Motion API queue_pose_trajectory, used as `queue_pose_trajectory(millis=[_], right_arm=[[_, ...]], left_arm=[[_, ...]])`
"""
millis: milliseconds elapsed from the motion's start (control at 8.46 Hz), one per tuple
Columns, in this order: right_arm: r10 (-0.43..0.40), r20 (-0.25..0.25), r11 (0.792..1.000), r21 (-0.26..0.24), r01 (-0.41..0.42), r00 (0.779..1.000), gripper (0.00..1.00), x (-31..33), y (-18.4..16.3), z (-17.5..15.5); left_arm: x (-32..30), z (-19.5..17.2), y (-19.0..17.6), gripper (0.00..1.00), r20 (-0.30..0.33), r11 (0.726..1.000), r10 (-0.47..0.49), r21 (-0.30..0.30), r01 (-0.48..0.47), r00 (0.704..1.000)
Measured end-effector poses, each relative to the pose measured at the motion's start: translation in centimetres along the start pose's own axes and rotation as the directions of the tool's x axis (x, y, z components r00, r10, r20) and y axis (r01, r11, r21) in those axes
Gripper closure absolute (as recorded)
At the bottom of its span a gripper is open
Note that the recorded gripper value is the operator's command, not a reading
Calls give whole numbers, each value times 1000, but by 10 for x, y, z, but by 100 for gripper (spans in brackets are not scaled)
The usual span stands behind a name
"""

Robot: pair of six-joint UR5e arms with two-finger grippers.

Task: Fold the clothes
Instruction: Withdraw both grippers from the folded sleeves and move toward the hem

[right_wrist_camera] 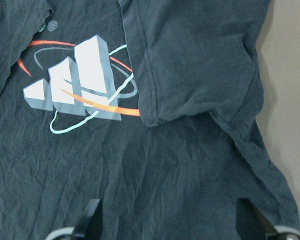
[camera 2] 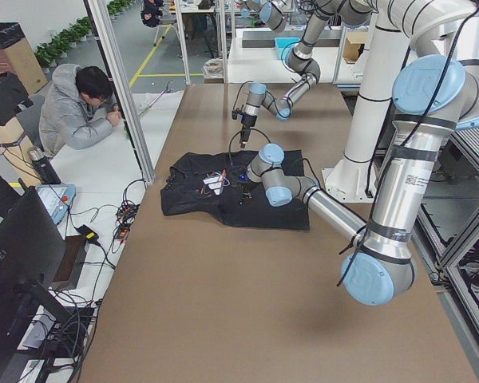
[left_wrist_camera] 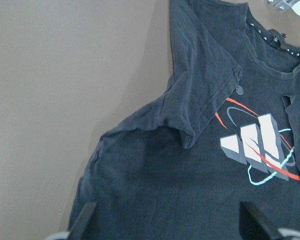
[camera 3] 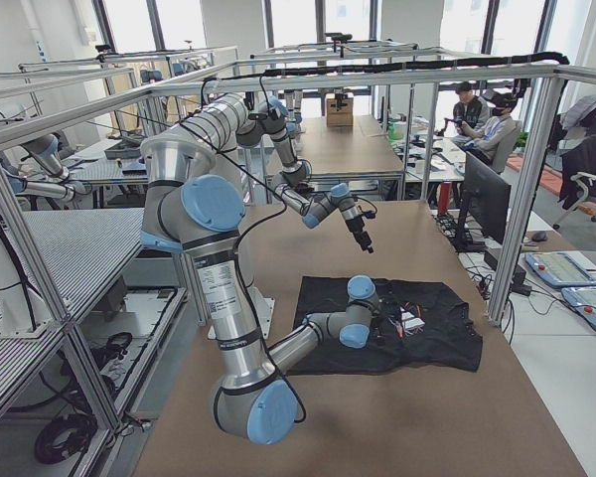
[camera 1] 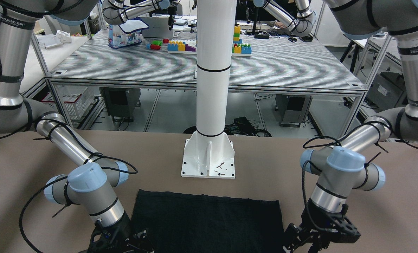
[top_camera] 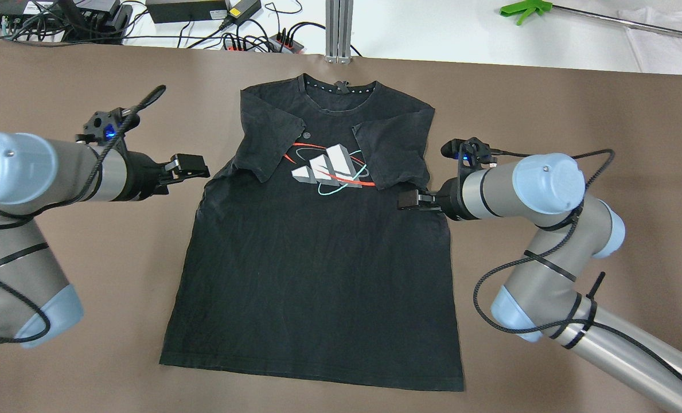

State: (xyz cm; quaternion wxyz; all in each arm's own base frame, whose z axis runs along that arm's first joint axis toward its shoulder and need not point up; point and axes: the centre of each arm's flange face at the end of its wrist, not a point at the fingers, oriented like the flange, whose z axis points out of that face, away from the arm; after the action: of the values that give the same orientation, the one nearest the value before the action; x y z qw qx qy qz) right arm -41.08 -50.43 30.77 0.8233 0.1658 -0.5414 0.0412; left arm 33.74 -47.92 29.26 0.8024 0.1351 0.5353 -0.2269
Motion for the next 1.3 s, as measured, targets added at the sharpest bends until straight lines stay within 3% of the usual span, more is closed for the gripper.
queue_pose_trajectory(millis=[118, 355, 591, 828, 1064, 1301], right_arm=[[37, 34, 999, -15, -37, 999, 6, 12, 17, -14], [82, 96, 995, -57, -77, 992, 6, 46, 47, -33], [156, 118, 985, -99, -144, 981, 6, 71, 70, -41], [213, 114, 968, -160, -194, 970, 6, 96, 112, -37], [324, 106, 927, -232, -294, 940, 6, 95, 148, -37], [378, 85, 895, -287, -340, 922, 6, 91, 179, -43]], left_arm=[[-8, -23, 12, 1, -19, 998, -63, -25, 63, 998], [-9, -36, 43, 1, -35, 988, -133, -79, 130, 991], [-17, -33, 72, 1, -58, 982, -157, -118, 150, 986], [-27, -23, 109, 1, -76, 984, -150, -104, 142, 986], [-27, -19, 123, 1, -83, 987, -143, -89, 135, 986], [-26, -18, 125, 1, -85, 988, -137, -85, 130, 987]])
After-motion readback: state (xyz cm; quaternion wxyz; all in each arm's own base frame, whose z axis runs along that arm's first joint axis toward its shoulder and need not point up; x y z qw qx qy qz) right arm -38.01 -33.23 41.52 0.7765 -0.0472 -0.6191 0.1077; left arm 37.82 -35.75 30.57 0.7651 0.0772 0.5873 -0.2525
